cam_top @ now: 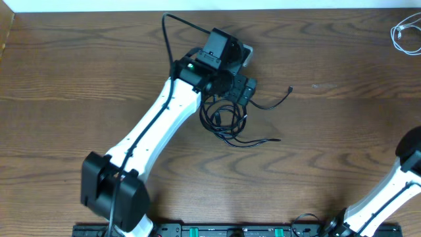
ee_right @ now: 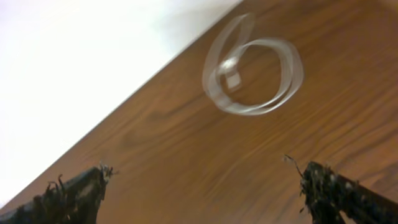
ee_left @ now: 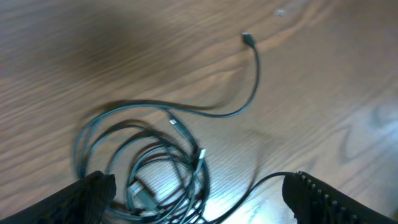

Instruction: Untangle cables

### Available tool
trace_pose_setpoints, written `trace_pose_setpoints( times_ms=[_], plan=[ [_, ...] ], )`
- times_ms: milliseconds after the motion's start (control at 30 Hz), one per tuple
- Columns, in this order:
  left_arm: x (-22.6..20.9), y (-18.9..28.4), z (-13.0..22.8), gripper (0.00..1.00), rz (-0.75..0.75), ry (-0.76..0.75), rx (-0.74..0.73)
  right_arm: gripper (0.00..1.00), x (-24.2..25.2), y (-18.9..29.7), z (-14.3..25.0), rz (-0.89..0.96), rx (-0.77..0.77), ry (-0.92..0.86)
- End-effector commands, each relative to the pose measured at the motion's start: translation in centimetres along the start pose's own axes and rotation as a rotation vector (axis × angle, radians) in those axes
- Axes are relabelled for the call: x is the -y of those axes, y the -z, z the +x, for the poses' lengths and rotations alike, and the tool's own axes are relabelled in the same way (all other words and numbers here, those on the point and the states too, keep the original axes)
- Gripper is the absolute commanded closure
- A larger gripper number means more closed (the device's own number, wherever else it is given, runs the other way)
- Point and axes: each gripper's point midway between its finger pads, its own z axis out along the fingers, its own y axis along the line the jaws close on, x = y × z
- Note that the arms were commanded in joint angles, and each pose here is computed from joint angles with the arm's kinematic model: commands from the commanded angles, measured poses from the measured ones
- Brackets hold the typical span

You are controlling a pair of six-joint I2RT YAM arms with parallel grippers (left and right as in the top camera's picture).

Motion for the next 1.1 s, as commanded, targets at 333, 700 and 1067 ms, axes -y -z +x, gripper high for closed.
trace_pose_setpoints(
  times_ms=[333, 700, 1067],
  plan=[
    [-9.4, 12.0, 5.9, 0.08, -0.323, 0.516, -0.038, 0.01, -15.7, 4.8, 14.2, -0.371, -0.441, 0.333],
    [-16.7, 14.7, 11.3, 0.08, -0.431, 0.709, -0.134, 0.01, -22.5, 6.9, 28.2, -0.395, -0.757, 0.828],
    [-19.2, 16.0, 12.4, 0.08, -0.465, 0.774, -0.123, 0.04, -23.5, 6.0, 42.0, -0.400, -1.024, 1.047]
  ],
)
